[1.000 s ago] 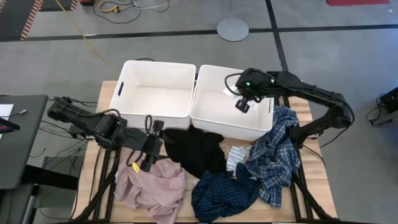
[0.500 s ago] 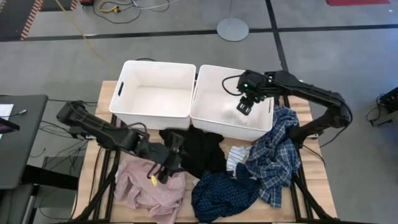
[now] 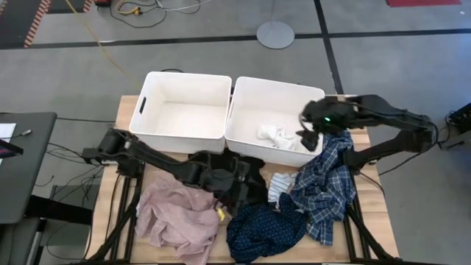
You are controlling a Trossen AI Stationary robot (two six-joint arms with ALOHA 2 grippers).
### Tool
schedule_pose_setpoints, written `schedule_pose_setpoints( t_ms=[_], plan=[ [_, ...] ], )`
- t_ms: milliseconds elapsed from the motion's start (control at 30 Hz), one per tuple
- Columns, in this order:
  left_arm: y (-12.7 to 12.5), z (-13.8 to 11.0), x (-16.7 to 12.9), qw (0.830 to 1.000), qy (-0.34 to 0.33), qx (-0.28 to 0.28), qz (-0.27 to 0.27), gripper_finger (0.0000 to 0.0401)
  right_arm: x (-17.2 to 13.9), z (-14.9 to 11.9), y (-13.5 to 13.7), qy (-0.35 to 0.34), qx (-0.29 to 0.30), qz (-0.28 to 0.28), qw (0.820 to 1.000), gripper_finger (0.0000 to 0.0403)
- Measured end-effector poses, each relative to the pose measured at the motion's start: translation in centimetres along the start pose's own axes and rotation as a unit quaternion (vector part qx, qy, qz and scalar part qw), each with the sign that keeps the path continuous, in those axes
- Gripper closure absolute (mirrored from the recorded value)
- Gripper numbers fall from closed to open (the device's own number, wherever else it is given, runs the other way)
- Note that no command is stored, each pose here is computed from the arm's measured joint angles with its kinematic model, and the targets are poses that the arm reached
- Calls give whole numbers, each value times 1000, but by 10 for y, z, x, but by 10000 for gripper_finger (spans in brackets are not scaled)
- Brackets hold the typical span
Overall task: Sort clothes
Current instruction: Put the left white patterned sock into the right white laundry bin
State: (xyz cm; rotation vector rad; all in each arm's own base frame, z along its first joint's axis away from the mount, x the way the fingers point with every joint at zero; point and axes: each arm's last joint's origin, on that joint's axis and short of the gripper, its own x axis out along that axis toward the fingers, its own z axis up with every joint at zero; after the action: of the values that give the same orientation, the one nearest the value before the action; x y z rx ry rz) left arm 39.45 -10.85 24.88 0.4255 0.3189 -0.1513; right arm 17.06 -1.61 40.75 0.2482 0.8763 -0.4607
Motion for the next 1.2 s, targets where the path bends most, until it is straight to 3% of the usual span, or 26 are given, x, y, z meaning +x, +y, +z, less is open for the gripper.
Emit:
schedule_pose_setpoints(
  t_ms=[300, 633, 1033, 1200],
  plan=[
    [10, -45, 52, 999, 14, -43, -19, 153, -34, -19, 28, -69, -62, 100, 991, 121],
    [10, -65, 107, 997, 33, -42, -49, 155, -48, -31, 57, -120, -124, 130, 976, 121],
    [16, -89, 150, 982, 163, -47, -81, 183, -60, -40, 69, -155, -148, 146, 966, 121],
    [16, -88, 151, 980, 173, -45, -86, 228, -62, -42, 71, -158, -154, 148, 964, 121]
  ],
)
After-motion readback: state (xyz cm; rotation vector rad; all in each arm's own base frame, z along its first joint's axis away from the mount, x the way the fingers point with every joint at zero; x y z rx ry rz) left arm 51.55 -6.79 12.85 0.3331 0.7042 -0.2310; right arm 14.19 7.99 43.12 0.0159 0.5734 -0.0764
